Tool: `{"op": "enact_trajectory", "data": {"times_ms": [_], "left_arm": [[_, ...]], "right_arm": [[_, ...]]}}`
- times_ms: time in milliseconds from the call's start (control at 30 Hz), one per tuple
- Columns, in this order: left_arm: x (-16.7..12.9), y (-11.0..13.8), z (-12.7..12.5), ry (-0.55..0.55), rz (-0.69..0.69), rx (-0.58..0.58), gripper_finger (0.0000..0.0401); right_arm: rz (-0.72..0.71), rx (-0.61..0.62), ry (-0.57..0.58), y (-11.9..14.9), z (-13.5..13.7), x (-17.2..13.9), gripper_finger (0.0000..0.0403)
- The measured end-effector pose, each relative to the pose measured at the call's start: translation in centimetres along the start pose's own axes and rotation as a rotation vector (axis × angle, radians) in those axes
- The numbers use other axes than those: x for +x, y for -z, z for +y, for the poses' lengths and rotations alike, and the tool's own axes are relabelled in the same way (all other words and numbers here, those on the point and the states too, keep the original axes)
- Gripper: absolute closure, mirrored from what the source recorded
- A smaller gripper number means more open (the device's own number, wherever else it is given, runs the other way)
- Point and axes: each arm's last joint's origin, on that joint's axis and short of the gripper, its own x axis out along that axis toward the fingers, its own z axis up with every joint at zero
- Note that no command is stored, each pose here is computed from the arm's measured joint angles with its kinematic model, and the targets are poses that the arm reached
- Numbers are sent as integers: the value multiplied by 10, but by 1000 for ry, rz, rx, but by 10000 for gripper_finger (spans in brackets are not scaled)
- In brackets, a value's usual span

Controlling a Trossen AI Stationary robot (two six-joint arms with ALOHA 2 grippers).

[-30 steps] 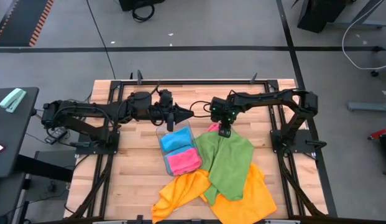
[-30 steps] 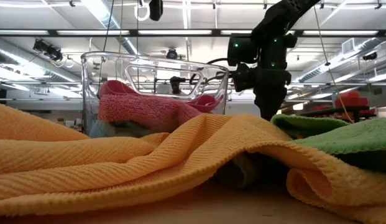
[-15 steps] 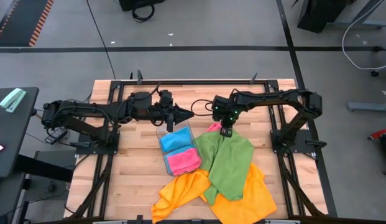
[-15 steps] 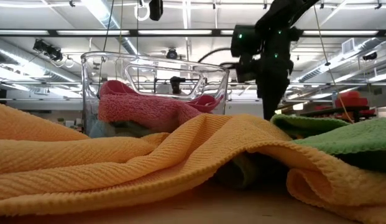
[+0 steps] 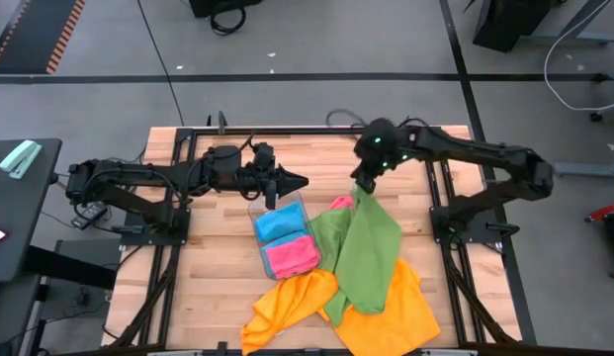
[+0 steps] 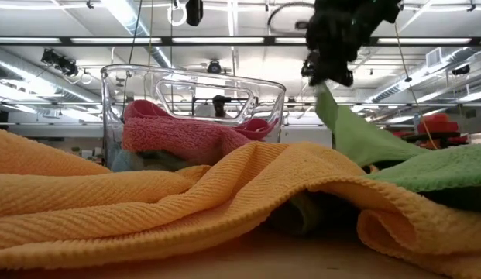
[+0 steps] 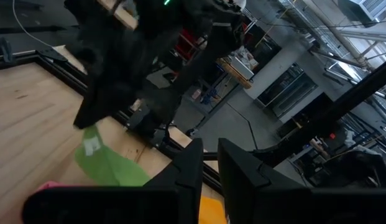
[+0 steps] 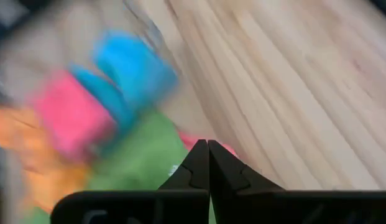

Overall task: Fold microfiber towels
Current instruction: Fold the top green towel

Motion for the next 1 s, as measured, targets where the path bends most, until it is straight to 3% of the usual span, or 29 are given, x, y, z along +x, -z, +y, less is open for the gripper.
{"op": "enact_trajectory", "data": {"times_ms": [133, 267, 400, 500, 733, 1000], "left_arm": [[0, 1, -1, 3, 3, -24, 349], [8, 9, 1, -40, 12, -23, 343], [26, 28, 8, -81, 51, -20, 309], [40, 41, 15, -90, 76, -25, 278], [48, 40, 18, -63, 16, -42, 227], [47, 11, 26, -65, -51, -46, 228]], "right_arm": [[-168, 48, -79, -5, 10, -31, 402], [-313, 93, -49, -4, 15, -60, 402], [-417, 147, 28, -1, 16, -78, 402], [-483, 171, 19, -2, 22, -87, 402], [-630, 40, 61, -28, 50, -137, 402], [-764, -140, 256, -92, 47, -180, 402]]}}
